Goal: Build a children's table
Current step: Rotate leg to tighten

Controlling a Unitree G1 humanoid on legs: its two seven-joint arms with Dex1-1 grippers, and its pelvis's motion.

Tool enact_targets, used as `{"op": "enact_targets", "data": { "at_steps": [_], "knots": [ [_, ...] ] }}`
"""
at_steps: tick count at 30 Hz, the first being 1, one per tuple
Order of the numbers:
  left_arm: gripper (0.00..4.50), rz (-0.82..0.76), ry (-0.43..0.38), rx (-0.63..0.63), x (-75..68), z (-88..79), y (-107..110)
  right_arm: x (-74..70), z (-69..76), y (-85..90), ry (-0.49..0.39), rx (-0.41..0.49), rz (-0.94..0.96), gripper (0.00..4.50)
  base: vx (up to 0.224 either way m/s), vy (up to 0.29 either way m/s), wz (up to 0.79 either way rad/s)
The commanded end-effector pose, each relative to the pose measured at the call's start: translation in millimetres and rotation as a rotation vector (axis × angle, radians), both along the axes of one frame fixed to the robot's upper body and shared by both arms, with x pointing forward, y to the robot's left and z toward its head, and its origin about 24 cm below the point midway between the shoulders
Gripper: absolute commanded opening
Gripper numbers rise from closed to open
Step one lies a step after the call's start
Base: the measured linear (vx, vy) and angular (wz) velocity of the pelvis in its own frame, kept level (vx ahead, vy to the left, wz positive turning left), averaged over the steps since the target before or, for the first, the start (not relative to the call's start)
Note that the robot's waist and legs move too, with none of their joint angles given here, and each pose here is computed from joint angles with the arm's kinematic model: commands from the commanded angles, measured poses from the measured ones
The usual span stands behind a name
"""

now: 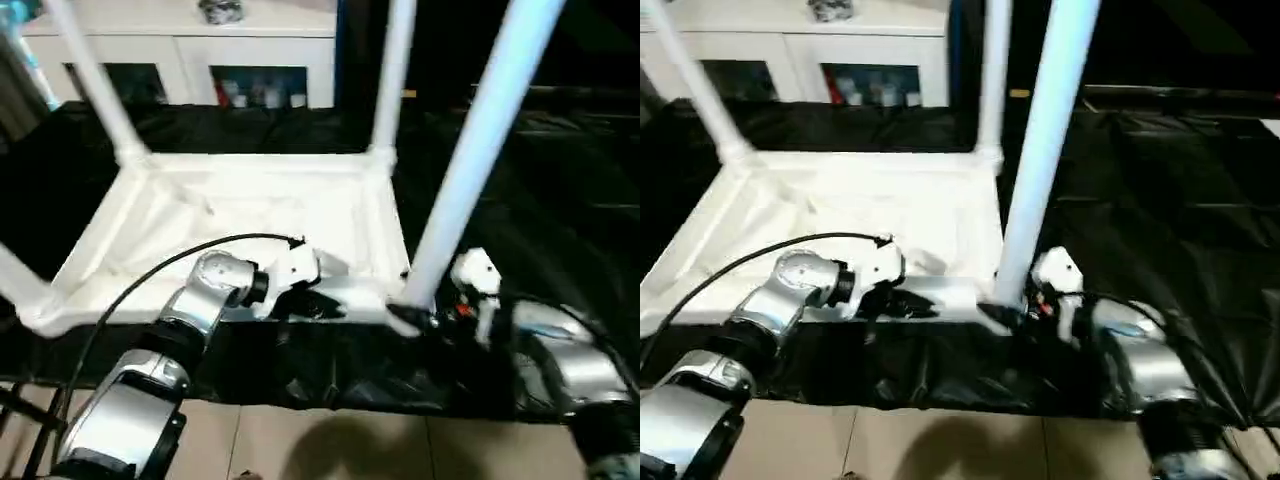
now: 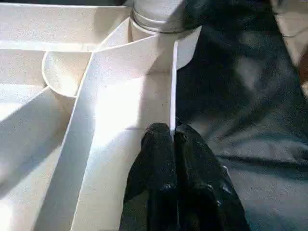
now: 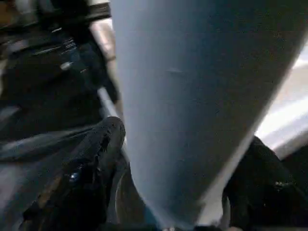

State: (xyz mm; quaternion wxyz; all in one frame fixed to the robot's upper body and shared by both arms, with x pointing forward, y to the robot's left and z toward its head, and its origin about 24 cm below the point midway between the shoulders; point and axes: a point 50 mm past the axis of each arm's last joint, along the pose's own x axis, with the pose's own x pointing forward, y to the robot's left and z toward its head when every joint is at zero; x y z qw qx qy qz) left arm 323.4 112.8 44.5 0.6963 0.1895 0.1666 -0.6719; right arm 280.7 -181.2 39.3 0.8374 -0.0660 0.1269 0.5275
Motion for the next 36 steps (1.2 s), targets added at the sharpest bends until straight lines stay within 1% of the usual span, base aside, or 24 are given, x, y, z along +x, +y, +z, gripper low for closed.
{"op": "enact_targets", "data": {
  "at_steps": [1,3,4,6,8,10,12,14,16,18,21,22,23,26,27,28,30,33,34,35,36],
  "knots": [
    [0.0,0.01,-0.042,-0.045,5.8,11.0,-3.2,-12.8,-12.7,18.1,0.084,0.007,0.136,2.82,0.0,0.0,0.0],
    [0.0,-0.008,-0.035,-0.038,5.3,12.1,0.8,-15.8,-11.7,15.7,0.112,0.006,0.172,2.75,0.0,0.0,0.0],
    [0.0,-0.012,-0.034,-0.037,5.2,12.2,1.6,-16.4,-11.3,15.3,0.118,0.007,0.178,2.6,0.0,0.0,0.0],
    [0.0,-0.032,-0.03,-0.028,4.2,12.0,4.5,-18.0,-9.5,14.5,0.134,0.012,0.201,2.45,0.0,0.0,0.0],
    [0.0,-0.034,-0.029,-0.027,4.1,12.1,4.7,-18.3,-9.2,14.7,0.139,0.014,0.207,2.41,0.0,0.0,0.0],
    [0.0,-0.039,-0.026,-0.03,3.8,12.2,4.6,-19.2,-8.4,15.5,0.151,0.019,0.219,2.23,0.0,0.0,0.0],
    [0.0,-0.038,-0.025,-0.033,3.6,12.0,4.0,-19.3,-8.6,15.9,0.154,0.023,0.216,2.2,0.0,0.0,0.0],
    [0.0,-0.024,-0.025,-0.036,3.9,11.0,2.4,-19.0,-9.6,16.6,0.154,0.035,0.193,2.14,0.0,0.0,0.0],
    [0.0,0.032,-0.046,-0.024,6.5,8.2,-2.4,-17.8,-13.4,17.0,0.15,0.038,0.111,2.12,0.0,0.0,0.0],
    [0.0,0.078,-0.054,-0.038,8.4,7.2,-8.2,-16.5,-18.4,19.1,0.139,0.038,0.04,2.09,0.0,0.0,0.0],
    [0.0,0.144,-0.058,-0.066,10.1,5.0,-22.6,-8.3,-29.5,22.6,0.1,0.011,-0.142,2.05,0.0,0.0,0.0],
    [0.0,0.179,-0.05,-0.089,9.9,3.4,-35.4,-2.1,-36.3,25.0,0.105,0.01,-0.264,2.02,0.0,0.0,0.0],
    [0.0,0.186,-0.048,-0.095,9.7,3.1,-38.7,-0.8,-37.9,25.6,0.108,0.01,-0.292,1.99,0.0,0.0,0.0],
    [0.0,0.23,-0.043,-0.12,7.4,0.3,-64.6,10.6,-45.5,30.4,0.118,0.009,-0.48,1.96,0.0,0.0,0.0],
    [0.0,0.254,-0.034,-0.137,5.1,-0.7,-81.3,18.0,-47.2,36.0,0.128,0.021,-0.571,1.95,0.0,0.0,0.0],
    [0.0,0.263,-0.029,-0.144,4.3,-0.8,-86.5,20.2,-47.3,38.5,0.129,0.028,-0.595,1.95,0.0,0.0,0.0],
    [0.0,0.261,-0.034,-0.144,1.0,-1.1,-100.5,30.3,-48.8,47.0,0.146,0.012,-0.689,1.95,0.0,0.0,0.0],
    [0.0,0.259,-0.038,-0.141,-0.8,-1.3,-106.8,35.9,-48.9,53.5,0.143,-0.008,-0.733,1.95,0.0,0.0,0.0],
    [0.0,0.247,-0.042,-0.142,-2.4,-1.0,-109.1,40.1,-44.1,65.0,0.113,0.004,-0.712,1.95,0.0,0.0,0.0],
    [0.0,0.243,-0.046,-0.14,-2.9,-0.9,-109.6,42.0,-41.6,70.6,0.098,0.013,-0.701,2.51,0.0,0.0,0.0],
    [0.0,0.247,-0.05,-0.137,-2.0,-1.0,-106.8,43.5,-38.4,72.6,0.076,0.022,-0.696,2.65,0.0,0.0,0.0]
  ]
}}
